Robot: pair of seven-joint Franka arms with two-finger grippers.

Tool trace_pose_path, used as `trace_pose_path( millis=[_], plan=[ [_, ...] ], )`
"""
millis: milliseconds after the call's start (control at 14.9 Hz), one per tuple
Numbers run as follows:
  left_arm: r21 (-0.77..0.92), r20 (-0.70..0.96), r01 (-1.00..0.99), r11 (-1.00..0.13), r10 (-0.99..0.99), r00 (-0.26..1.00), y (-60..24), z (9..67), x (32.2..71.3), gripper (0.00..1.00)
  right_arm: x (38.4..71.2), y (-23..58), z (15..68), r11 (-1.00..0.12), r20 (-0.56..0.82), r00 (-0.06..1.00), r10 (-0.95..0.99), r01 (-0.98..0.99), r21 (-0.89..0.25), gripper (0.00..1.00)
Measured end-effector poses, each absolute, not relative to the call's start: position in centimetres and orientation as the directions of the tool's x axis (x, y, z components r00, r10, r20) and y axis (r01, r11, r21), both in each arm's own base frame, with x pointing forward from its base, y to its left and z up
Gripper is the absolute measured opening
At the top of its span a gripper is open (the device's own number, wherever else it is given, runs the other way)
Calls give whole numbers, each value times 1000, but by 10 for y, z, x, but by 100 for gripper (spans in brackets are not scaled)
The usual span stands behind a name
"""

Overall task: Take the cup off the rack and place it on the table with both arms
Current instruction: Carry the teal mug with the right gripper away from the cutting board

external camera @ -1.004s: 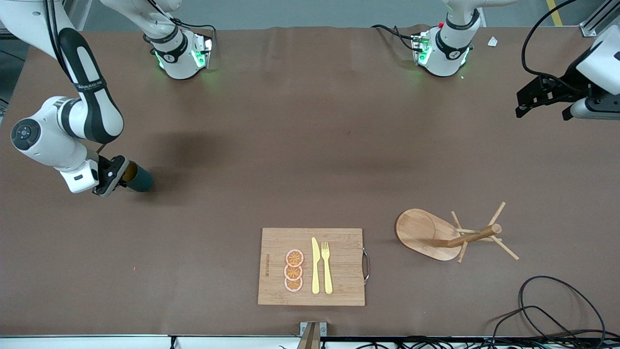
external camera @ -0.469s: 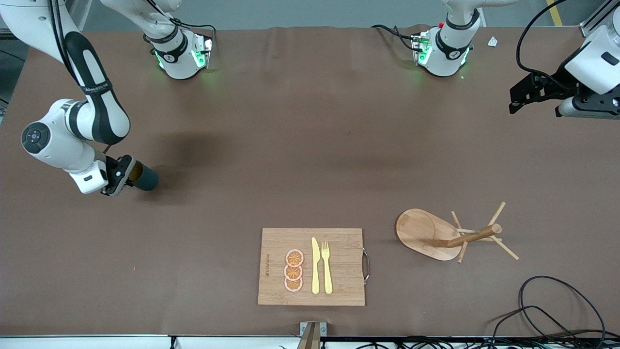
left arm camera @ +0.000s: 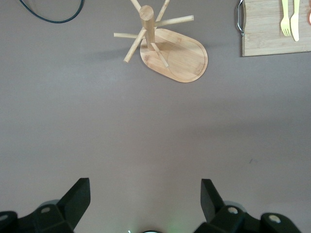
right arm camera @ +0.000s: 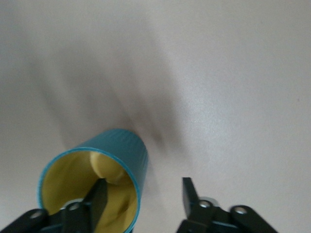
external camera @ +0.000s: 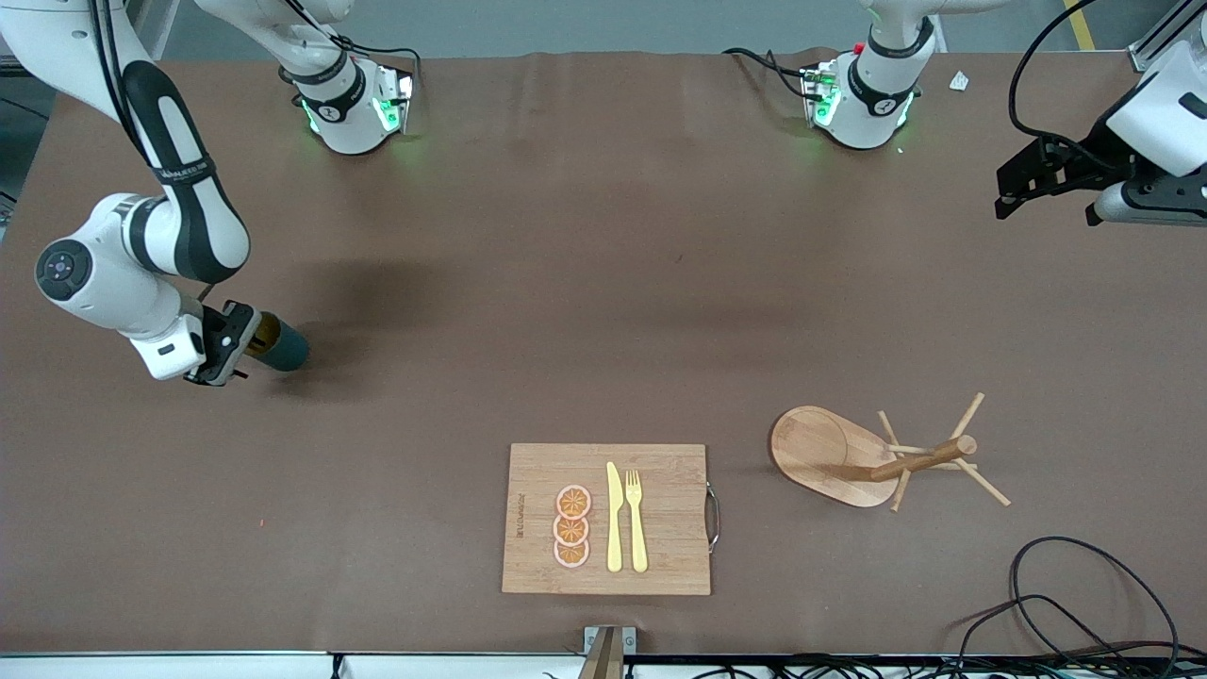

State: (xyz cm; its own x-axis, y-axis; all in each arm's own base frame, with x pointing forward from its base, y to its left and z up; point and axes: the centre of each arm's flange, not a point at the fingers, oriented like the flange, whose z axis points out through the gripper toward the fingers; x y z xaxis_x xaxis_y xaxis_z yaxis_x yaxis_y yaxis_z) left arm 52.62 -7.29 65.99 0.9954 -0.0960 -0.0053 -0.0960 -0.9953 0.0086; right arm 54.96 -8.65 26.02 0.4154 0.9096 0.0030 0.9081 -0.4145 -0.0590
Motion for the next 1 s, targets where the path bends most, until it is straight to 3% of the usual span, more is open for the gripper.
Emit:
trace_pose_path(
  millis=[67, 201, 602, 803, 1004],
  plan=[
    [9, -4, -96, -995, -96, 995, -73, 660, 526, 100, 555, -86, 269, -464, -4, 465, 885, 882, -79, 86],
    [9, 0, -94, -996, -94, 996, -72, 662, 526, 100, 564, -80, 290, -564, -12, 565, 825, 822, -84, 100],
    [8, -1, -56, -998, -56, 998, -52, 666, 527, 100, 579, -36, 358, -798, -61, 797, 600, 593, -102, 100],
    [8, 3, -30, -1000, -30, 1000, -37, 668, 527, 100, 591, -24, 402, -917, -97, 913, 395, 387, -94, 100],
    [8, -9, -23, -1000, -24, 1000, -35, 668, 526, 100, 598, -23, 432, -972, -118, 966, 229, 221, -78, 100]
  ],
)
